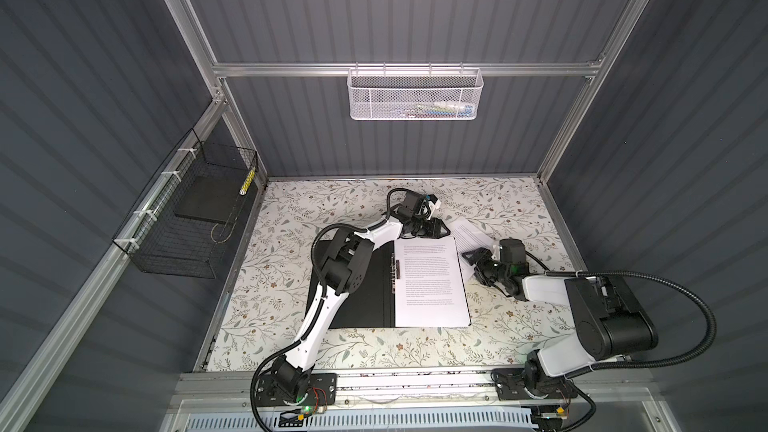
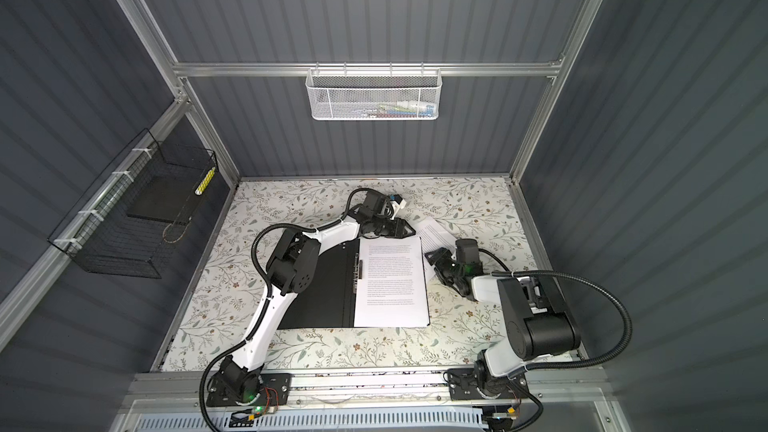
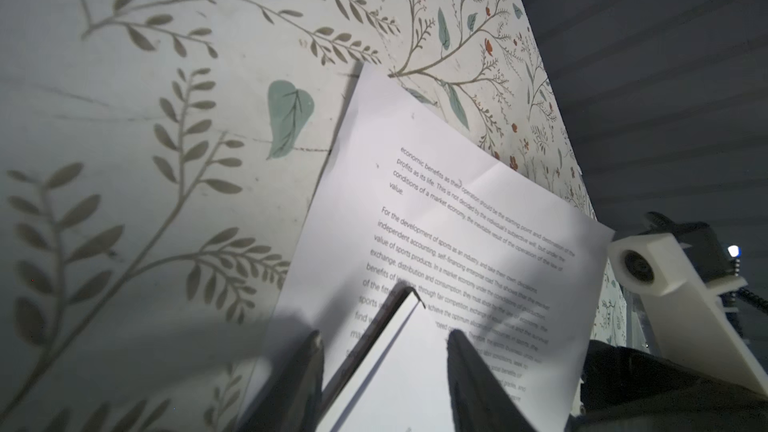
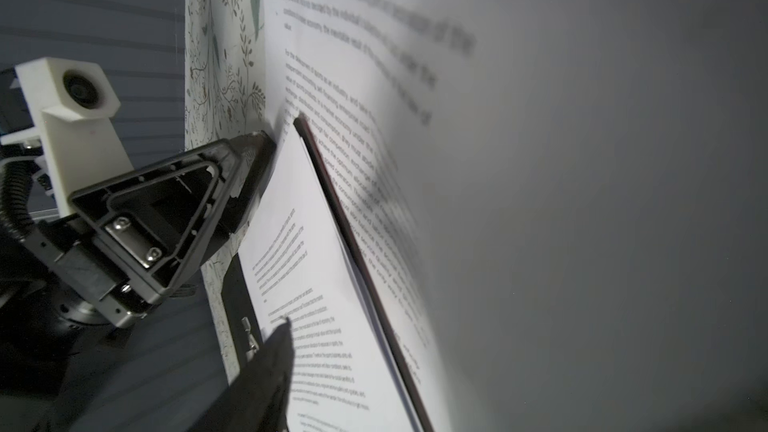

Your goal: Put the files into the folder

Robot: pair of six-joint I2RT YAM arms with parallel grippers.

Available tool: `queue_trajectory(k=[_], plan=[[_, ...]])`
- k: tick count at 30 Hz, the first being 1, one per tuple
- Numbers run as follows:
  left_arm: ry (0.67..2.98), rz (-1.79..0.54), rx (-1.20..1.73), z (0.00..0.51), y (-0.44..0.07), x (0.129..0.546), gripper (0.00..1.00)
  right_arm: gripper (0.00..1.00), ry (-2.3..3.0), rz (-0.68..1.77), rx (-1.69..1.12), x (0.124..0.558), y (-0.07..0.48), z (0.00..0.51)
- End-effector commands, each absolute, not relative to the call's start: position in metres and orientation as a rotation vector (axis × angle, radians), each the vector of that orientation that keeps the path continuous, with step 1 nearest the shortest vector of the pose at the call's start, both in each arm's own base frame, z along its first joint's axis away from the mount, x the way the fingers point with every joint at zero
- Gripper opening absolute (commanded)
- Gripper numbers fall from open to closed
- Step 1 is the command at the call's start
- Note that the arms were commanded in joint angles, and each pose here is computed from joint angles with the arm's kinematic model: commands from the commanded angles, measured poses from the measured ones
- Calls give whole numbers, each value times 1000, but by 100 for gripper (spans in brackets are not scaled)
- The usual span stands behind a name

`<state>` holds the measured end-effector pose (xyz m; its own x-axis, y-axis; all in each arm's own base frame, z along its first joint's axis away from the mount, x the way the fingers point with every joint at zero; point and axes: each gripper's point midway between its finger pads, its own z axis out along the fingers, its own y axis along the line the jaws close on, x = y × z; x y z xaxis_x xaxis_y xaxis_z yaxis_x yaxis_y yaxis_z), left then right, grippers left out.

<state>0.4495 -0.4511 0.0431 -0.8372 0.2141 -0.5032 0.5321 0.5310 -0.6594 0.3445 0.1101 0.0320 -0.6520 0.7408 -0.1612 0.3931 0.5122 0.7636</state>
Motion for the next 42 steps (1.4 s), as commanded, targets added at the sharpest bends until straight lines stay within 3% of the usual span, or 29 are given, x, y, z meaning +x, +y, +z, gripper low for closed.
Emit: queue_trajectory(k=[1,10,17,25,33,39,42], plan=[[2670,-1132,514,-20,-422,426,50,38,2235,897,980,347,97,24],[2638,-1204,511,-7,-429,426,50,0,2213,880,1004,341,95,7],[2494,-1342,521,42,-447,436,58,0,2169,836,945,346,89,17],[2232,-1424,577,152,-453,438,75,0,2151,638,770,364,66,77],[2055,-1376,572,237,-421,409,82,0,2132,544,653,386,28,143],[2023,-1207,534,263,-379,383,83,0,2121,457,532,392,19,205],[2067,-1071,493,251,-350,369,84,0,2114,458,473,393,23,235]])
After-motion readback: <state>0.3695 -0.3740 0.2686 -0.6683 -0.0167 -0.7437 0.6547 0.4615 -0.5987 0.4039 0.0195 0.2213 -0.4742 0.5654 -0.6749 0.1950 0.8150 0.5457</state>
